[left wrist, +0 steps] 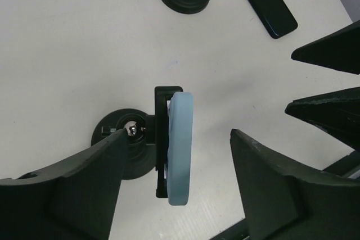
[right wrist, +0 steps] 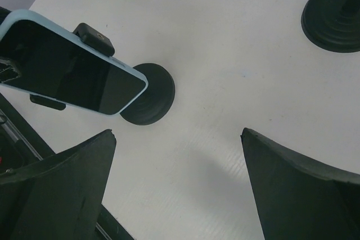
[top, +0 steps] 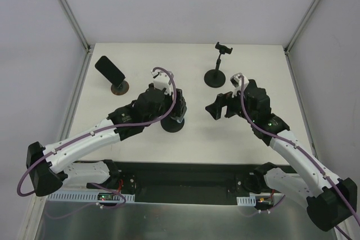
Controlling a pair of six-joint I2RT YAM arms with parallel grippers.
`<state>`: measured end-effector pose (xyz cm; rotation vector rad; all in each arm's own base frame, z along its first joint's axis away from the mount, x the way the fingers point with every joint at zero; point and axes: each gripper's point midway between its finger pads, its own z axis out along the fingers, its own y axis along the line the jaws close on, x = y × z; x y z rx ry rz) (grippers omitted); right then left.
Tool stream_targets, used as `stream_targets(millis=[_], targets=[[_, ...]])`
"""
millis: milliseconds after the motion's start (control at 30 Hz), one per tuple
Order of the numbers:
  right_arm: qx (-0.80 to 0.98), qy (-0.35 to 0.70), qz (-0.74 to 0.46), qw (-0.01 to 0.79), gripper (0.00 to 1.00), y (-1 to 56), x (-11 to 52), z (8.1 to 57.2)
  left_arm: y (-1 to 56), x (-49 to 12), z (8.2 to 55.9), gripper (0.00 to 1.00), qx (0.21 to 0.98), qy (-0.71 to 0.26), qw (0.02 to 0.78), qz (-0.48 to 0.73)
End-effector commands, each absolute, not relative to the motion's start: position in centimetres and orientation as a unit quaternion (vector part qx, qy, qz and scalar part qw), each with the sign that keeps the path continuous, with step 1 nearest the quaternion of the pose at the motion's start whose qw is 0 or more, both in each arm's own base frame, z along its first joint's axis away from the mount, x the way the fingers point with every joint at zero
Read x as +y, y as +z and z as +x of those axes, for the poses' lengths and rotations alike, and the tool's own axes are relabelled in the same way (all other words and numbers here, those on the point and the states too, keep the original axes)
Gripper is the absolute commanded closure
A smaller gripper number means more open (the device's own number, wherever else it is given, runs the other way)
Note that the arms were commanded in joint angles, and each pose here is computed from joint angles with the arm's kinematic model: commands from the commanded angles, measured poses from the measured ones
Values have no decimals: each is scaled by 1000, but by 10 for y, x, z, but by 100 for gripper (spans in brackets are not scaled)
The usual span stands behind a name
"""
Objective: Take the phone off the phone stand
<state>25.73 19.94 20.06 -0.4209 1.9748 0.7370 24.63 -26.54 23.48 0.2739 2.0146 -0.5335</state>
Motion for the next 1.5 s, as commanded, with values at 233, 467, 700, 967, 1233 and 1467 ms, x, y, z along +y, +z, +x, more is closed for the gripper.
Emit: stream_targets(millis=[233, 467, 700, 967, 1233, 1467], targets=[[774, 302, -201, 519, 4, 245, 230, 258, 310, -252, 255, 1, 779, -296, 545, 89], [762, 274, -214, 547, 4, 268, 258, 247, 301, -190, 272, 1, 781, -296, 547, 47], [770, 210, -211, 563, 4, 293, 283, 233, 274, -128, 267, 1, 790, -208, 576, 38], [776, 152, -219, 572, 4, 295, 326, 229, 223, -83, 258, 1, 809, -88, 579, 47], [796, 109, -200, 561, 1, 273, 349, 243, 213, -67, 251, 1, 807, -57, 586, 36], [804, 71, -214, 550, 7, 254, 357, 245, 211, -72, 251, 1, 810, -67, 580, 45]])
